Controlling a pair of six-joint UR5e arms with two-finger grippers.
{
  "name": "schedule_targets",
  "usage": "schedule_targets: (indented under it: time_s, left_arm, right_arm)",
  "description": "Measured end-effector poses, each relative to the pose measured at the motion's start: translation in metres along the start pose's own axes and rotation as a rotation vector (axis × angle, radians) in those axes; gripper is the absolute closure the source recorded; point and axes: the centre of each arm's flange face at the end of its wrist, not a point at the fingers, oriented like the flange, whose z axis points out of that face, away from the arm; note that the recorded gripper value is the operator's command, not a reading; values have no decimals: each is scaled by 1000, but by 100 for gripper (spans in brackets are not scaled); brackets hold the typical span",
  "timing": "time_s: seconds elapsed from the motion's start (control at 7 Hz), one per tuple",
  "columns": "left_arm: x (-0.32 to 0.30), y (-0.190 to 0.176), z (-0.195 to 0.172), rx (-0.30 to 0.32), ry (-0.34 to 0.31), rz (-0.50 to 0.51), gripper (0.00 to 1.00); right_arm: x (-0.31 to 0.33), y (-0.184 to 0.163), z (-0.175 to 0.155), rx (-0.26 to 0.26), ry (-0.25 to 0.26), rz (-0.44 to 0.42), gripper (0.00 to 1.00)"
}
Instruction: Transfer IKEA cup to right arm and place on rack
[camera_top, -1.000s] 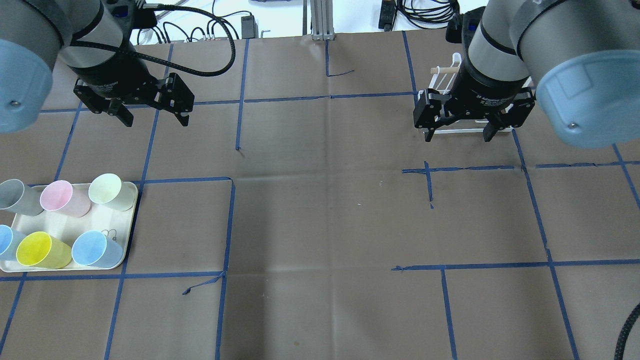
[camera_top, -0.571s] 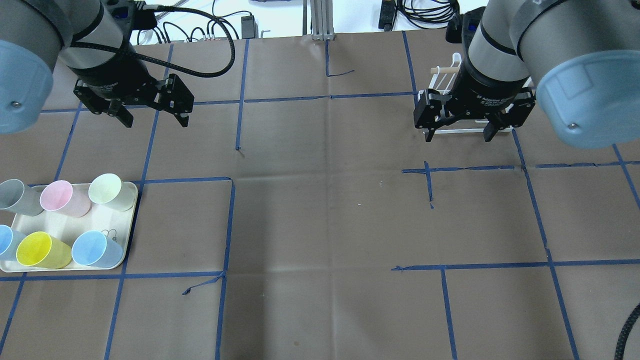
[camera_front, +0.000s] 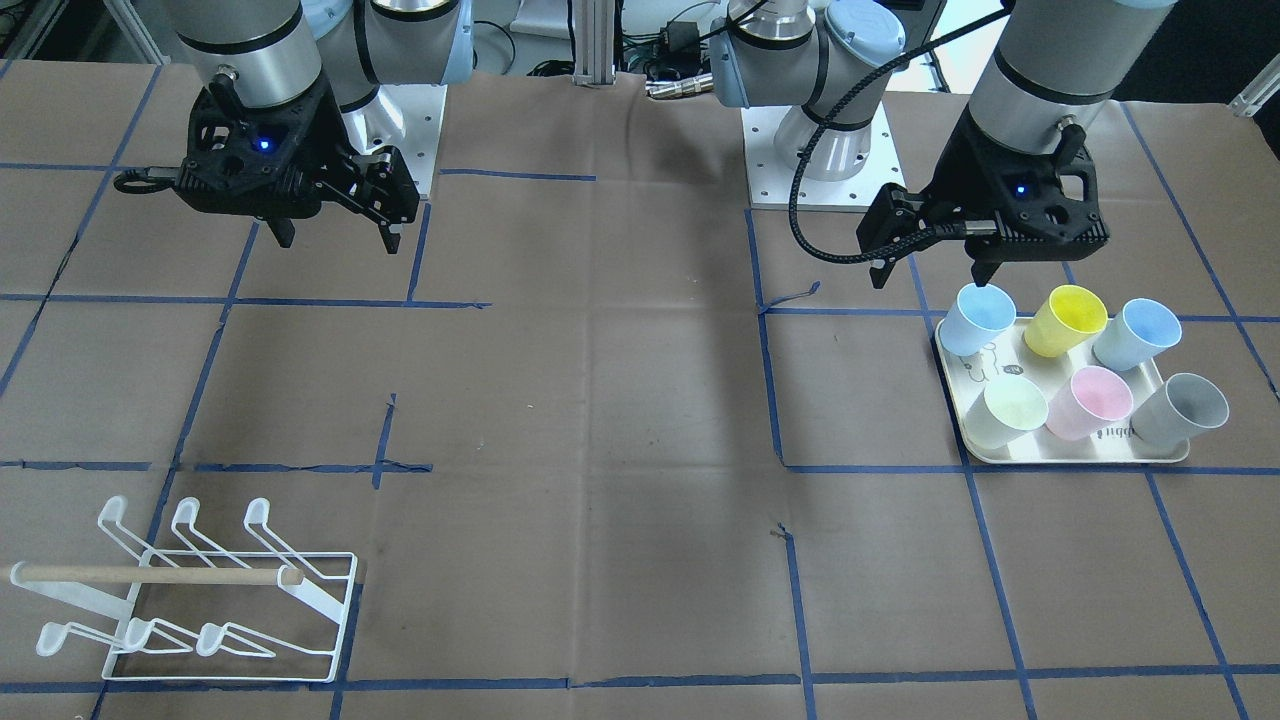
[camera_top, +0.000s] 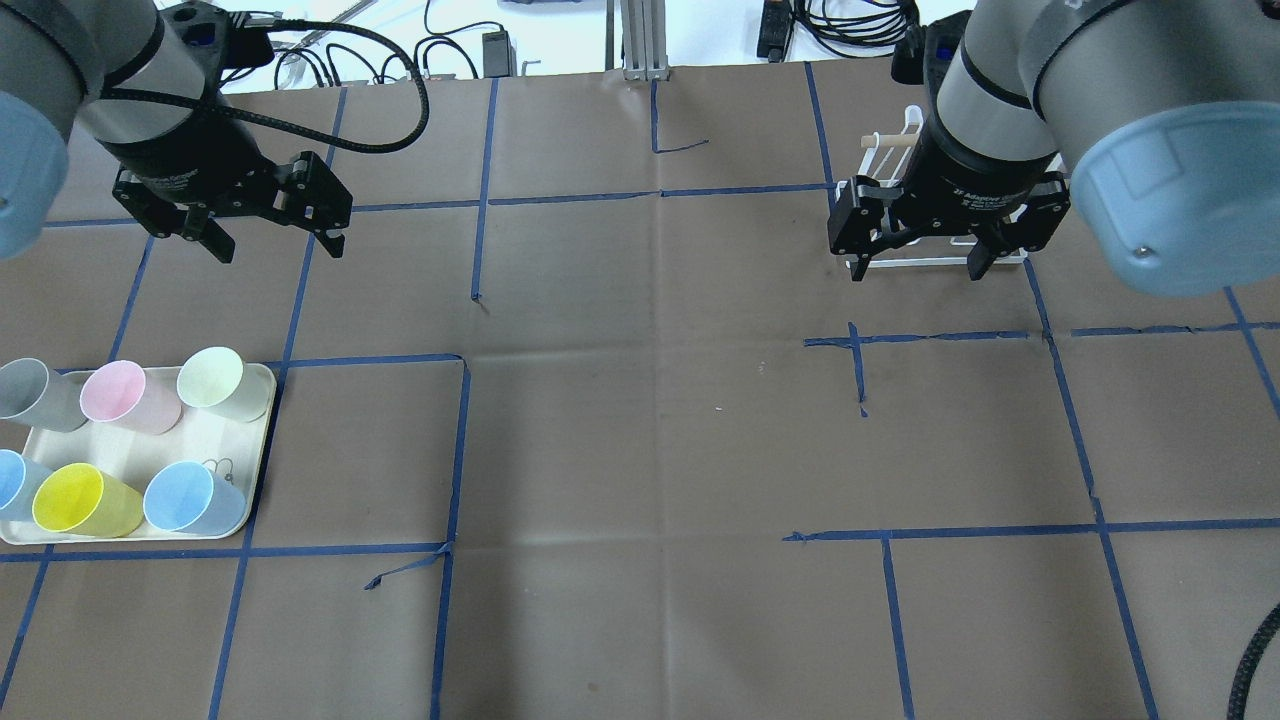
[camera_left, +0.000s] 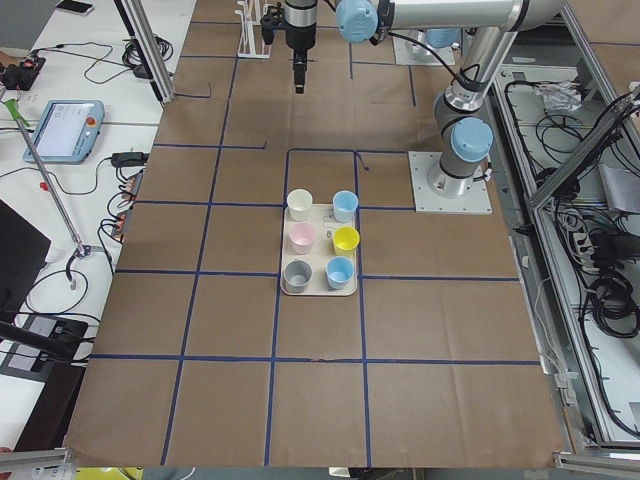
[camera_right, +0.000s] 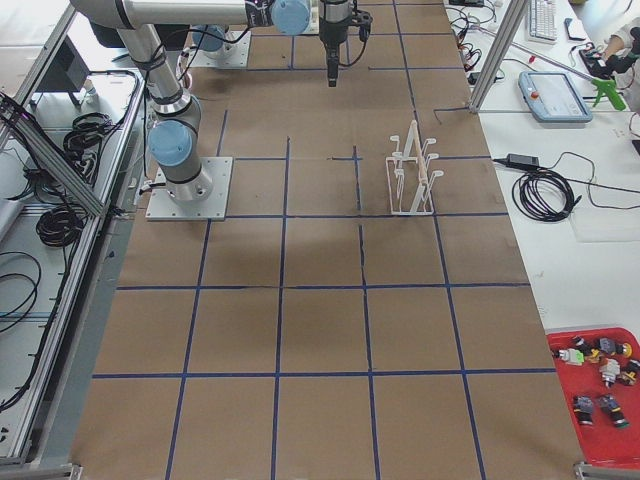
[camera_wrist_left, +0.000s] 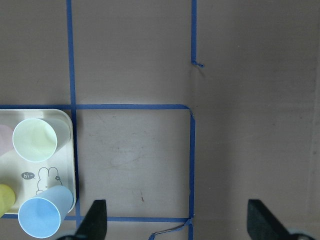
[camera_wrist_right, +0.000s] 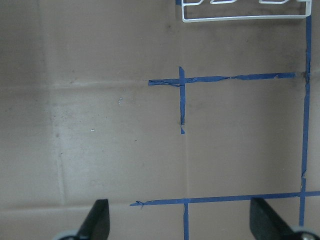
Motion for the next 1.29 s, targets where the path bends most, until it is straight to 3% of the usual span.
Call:
schedule_targets:
  time_s: [0.71, 1.29]
  left_arm:
    - [-170, 12, 62, -86, 30, 43, 0]
    - [-182, 10, 138, -99, 55, -18, 0]
  right_arm:
    - [0, 0, 0, 4, -4, 7, 0]
    - [-1, 0, 0, 4, -4, 9, 0]
